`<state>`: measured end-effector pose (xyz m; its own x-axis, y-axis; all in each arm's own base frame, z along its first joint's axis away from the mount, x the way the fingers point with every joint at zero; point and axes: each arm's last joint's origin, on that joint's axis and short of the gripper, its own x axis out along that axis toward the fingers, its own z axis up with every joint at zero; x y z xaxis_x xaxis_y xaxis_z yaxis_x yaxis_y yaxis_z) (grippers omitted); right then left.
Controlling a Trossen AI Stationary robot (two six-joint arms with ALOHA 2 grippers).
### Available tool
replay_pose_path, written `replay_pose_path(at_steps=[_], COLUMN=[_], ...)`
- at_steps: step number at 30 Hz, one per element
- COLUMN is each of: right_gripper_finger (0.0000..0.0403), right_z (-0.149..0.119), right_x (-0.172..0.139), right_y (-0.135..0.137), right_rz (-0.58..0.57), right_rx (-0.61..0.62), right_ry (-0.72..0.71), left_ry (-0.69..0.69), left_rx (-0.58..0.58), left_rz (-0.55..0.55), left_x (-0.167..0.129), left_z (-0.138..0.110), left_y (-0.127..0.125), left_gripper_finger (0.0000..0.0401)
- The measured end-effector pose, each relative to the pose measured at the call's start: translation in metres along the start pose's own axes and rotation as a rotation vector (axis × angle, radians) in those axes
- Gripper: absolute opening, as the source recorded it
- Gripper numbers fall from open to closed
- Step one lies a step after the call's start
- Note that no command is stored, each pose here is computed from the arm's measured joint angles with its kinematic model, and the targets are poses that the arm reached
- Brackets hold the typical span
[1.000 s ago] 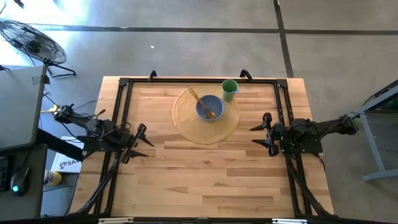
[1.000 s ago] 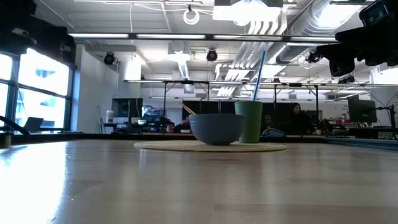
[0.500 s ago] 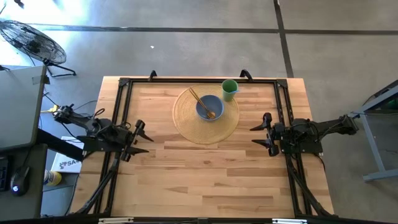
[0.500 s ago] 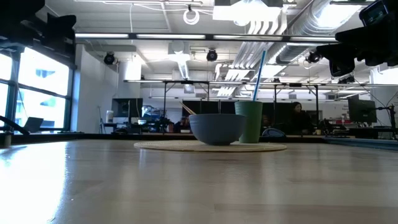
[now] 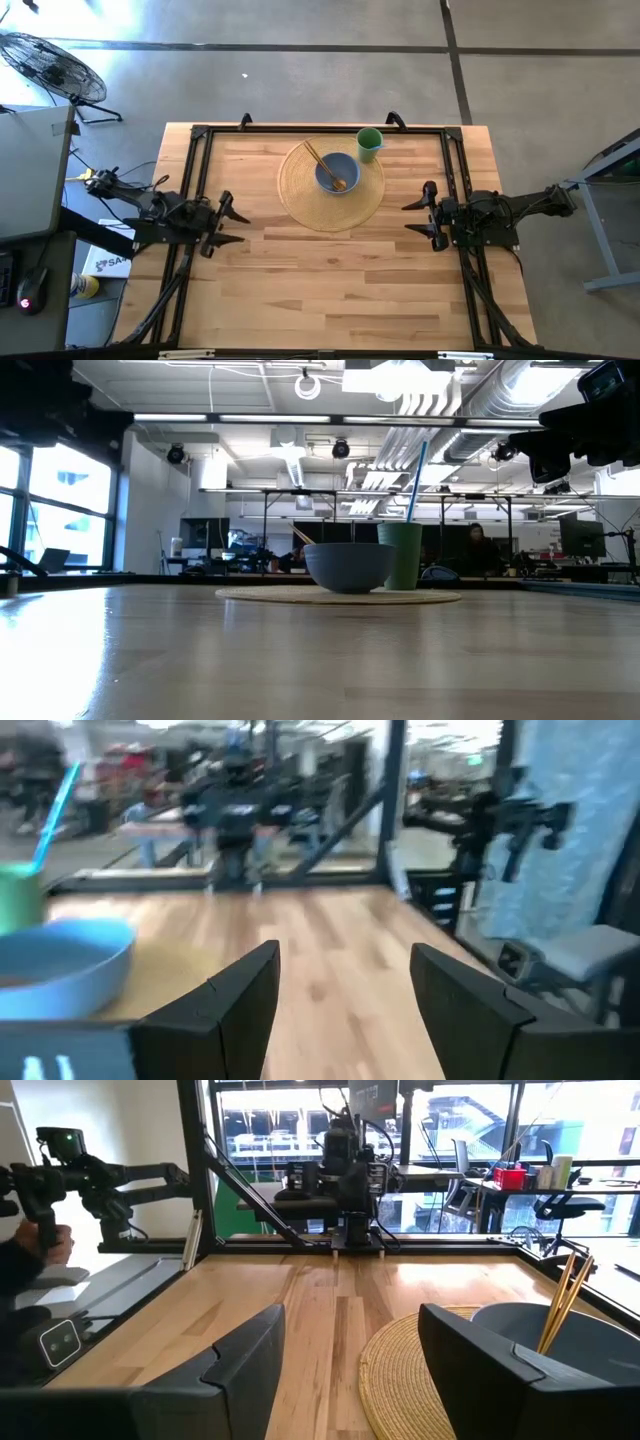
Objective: Pick & Place Utensil
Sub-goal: Return to Home Position
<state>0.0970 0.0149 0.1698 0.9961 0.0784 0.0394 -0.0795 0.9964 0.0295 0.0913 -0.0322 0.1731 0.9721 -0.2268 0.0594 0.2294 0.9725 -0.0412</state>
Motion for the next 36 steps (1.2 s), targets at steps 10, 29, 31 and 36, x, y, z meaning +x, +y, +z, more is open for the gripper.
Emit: replay_pose_path(at_steps=[10, 29, 31, 36], right_gripper_finger=[0.0225, 0.0225, 0.0224, 0.0225], right_z=[0.000, 0.000, 0.000, 0.000], right_x=[0.000, 0.000, 0.000, 0.000], right_y=[0.000, 0.000, 0.000, 0.000], right_rz=[0.000, 0.000, 0.000, 0.000], right_rx=[0.000, 0.000, 0.000, 0.000], right_ry=[0.000, 0.001, 0.001, 0.001], left_ry=[0.030, 0.004, 0.002, -0.010], left_rx=[-0.021, -0.020, -0.019, -0.025], left_rz=[0.013, 0.047, 0.076, 0.155], left_x=[0.000, 0.000, 0.000, 0.000], left_z=[-0.003, -0.001, -0.002, -0.001], left_y=[0.000, 0.001, 0.002, 0.010], left_gripper_finger=[0.0221, 0.0221, 0.0221, 0.0221])
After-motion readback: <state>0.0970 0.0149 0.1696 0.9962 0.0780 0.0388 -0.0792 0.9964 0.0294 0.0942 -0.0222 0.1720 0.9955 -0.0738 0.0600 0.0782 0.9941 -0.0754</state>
